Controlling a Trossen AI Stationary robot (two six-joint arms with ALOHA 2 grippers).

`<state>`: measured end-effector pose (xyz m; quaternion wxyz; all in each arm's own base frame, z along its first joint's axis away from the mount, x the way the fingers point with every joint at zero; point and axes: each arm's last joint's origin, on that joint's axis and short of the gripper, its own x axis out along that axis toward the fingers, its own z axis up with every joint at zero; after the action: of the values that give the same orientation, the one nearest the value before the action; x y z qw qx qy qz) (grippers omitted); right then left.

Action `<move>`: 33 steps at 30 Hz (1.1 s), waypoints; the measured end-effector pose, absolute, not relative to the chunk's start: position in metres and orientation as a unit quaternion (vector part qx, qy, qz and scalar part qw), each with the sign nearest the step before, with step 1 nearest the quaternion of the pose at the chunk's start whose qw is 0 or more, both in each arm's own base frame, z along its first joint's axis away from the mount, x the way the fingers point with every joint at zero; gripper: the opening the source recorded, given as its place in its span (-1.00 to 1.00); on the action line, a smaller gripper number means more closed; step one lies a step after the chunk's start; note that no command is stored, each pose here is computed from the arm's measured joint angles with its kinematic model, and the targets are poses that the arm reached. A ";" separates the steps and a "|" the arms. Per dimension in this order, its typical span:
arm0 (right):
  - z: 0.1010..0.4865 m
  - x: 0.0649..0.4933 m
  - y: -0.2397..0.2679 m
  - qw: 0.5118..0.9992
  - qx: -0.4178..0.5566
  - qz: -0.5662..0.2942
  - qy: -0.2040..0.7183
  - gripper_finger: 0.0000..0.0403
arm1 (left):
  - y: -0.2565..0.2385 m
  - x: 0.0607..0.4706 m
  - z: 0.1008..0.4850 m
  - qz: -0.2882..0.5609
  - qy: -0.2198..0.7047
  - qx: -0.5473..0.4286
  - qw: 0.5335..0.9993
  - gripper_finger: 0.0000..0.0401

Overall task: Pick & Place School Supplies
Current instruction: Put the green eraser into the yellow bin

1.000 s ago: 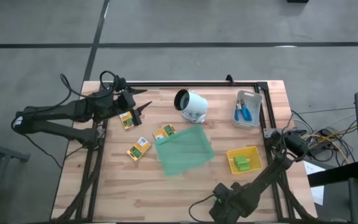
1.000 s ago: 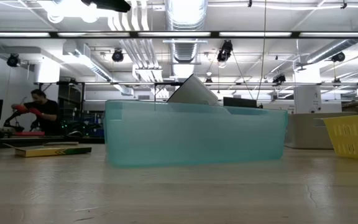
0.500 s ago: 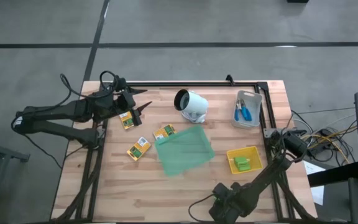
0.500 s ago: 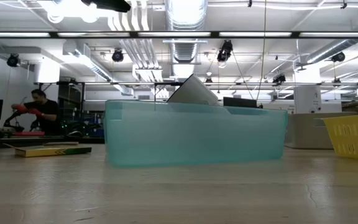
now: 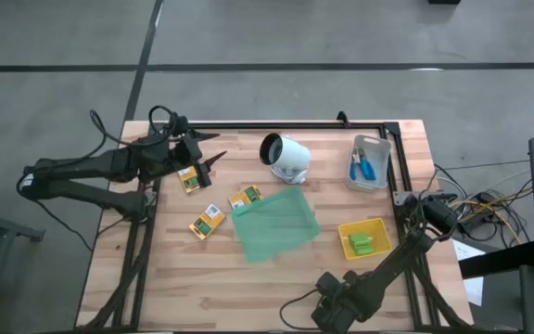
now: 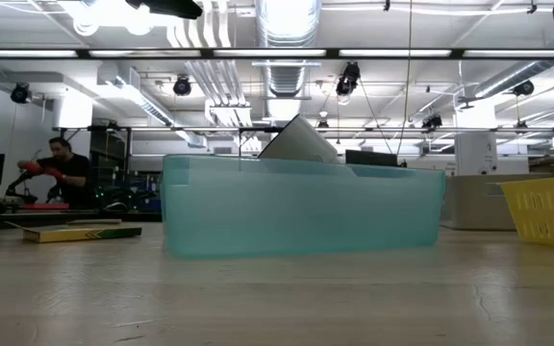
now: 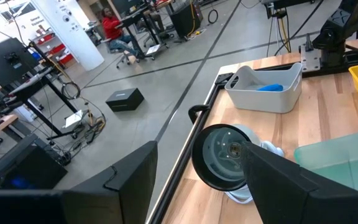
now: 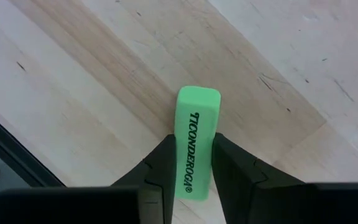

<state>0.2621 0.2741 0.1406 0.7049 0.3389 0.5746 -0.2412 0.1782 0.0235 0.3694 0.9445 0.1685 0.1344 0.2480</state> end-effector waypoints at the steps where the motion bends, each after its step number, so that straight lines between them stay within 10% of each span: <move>1: 0.141 0.262 0.274 0.705 0.339 -0.241 0.575 -0.58 | 0.024 0.178 0.369 0.248 0.134 0.168 0.944 0.18; 33: 0.282 0.200 0.217 0.860 0.129 -0.137 0.475 -0.55 | 0.024 0.178 0.369 0.248 0.134 0.169 0.944 0.18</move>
<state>0.2002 0.2170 0.2815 0.8596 0.1292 0.4749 -0.1371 0.1783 0.0235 0.3693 0.9445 0.1685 0.1344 0.2480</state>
